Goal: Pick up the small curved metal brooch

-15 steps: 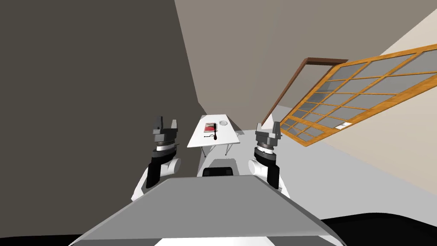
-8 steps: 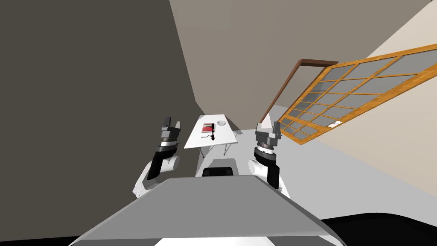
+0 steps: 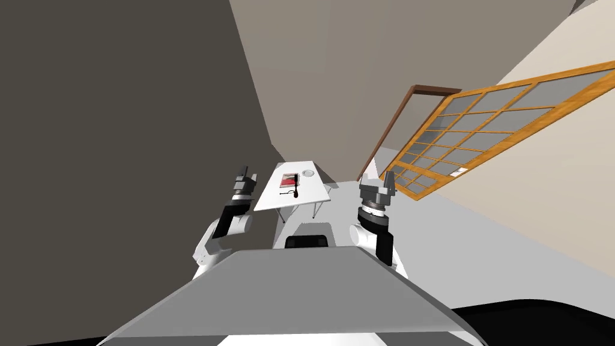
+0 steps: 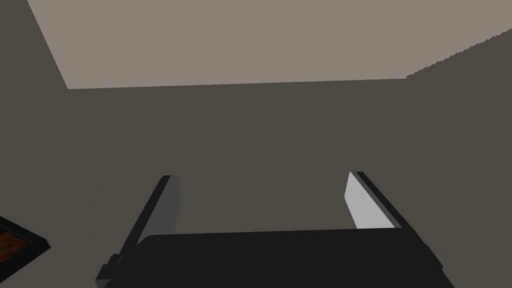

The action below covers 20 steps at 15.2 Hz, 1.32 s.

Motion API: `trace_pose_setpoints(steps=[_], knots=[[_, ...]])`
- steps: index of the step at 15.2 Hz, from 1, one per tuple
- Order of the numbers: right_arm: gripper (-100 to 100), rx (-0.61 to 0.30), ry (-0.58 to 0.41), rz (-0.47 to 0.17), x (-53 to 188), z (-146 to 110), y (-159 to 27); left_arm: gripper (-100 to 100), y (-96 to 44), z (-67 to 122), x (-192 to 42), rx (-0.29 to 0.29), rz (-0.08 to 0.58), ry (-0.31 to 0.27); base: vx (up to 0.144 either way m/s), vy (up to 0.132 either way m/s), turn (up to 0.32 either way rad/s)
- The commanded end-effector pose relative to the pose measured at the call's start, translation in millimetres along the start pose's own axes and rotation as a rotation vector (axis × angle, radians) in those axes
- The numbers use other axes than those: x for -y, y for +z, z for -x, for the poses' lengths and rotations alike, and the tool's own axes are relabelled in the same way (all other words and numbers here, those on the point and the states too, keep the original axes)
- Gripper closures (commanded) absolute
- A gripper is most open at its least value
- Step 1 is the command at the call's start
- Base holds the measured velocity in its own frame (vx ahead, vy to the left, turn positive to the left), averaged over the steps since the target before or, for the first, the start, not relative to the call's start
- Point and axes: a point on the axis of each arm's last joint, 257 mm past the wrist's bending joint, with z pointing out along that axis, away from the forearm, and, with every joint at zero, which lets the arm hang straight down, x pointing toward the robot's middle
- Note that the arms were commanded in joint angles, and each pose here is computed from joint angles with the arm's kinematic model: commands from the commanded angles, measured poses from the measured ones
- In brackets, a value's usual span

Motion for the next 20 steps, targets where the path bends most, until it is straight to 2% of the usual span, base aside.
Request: trace_pose_setpoints(steps=[1, 3, 4, 6, 7, 8, 9, 11, 12, 14, 15, 17, 18, 20], knots=[[0, 0.000, 0.000, 0.000, 0, 0, 0.0, -100, 5.9, 9.6, -25, 0.010, 0.064, -0.007, 0.013, -0.069, -0.085], [0, 0.000, 0.000, 0.000, 0, 0, 0.0, -100, 4.8, 10.5, -33, 0.013, 0.088, -0.007, 0.014, -0.049, -0.036], [0, 0.000, 0.000, 0.000, 0, 0, 0.0, -100, 8.7, 18.3, -50, 0.024, 0.132, -0.013, 0.015, -0.039, -0.049], [0, 0.000, 0.000, 0.000, 0, 0, 0.0, -100, 8.0, 18.8, -54, 0.026, 0.146, -0.013, 0.009, -0.035, -0.047], [0, 0.000, 0.000, 0.000, 0, 0, 0.0, -100, 11.4, 27.4, -70, 0.038, 0.185, -0.020, 0.002, -0.043, -0.057], [0, 0.000, 0.000, 0.000, 0, 0, 0.0, -100, 10.4, 28.0, -75, 0.041, 0.205, -0.020, 0.009, -0.050, -0.058], [0, 0.000, 0.000, 0.000, 0, 0, 0.0, -100, 14.5, 36.6, -86, 0.054, 0.233, -0.028, 0.014, -0.062, -0.084], [0, 0.000, 0.000, 0.000, 0, 0, 0.0, -100, 11.8, 37.9, -96, 0.059, 0.266, -0.029, 0.012, -0.055, -0.044], [0, 0.000, 0.000, 0.000, 0, 0, 0.0, -100, 13.9, 47.8, -112, 0.077, 0.308, -0.038, 0.016, -0.052, -0.059], [0, 0.000, 0.000, 0.000, 0, 0, 0.0, -100, 12.4, 48.4, -117, 0.080, 0.327, -0.039, 0.011, -0.042, -0.045], [0, 0.000, 0.000, 0.000, 0, 0, 0.0, -100, 13.9, 58.7, -132, 0.100, 0.368, -0.050, 0.003, -0.040, -0.052], [0, 0.000, 0.000, 0.000, 0, 0, 0.0, -100, 11.8, 59.3, -137, 0.103, 0.389, -0.050, 0.005, -0.040, -0.046], [0, 0.000, 0.000, 0.000, 0, 0, 0.0, -100, 12.9, 69.9, -152, 0.125, 0.428, -0.063, 0.010, -0.049, -0.070], [0, 0.000, 0.000, 0.000, 0, 0, 0.0, -100, 10.2, 70.5, -158, 0.129, 0.451, -0.064, 0.017, -0.049, -0.046]])
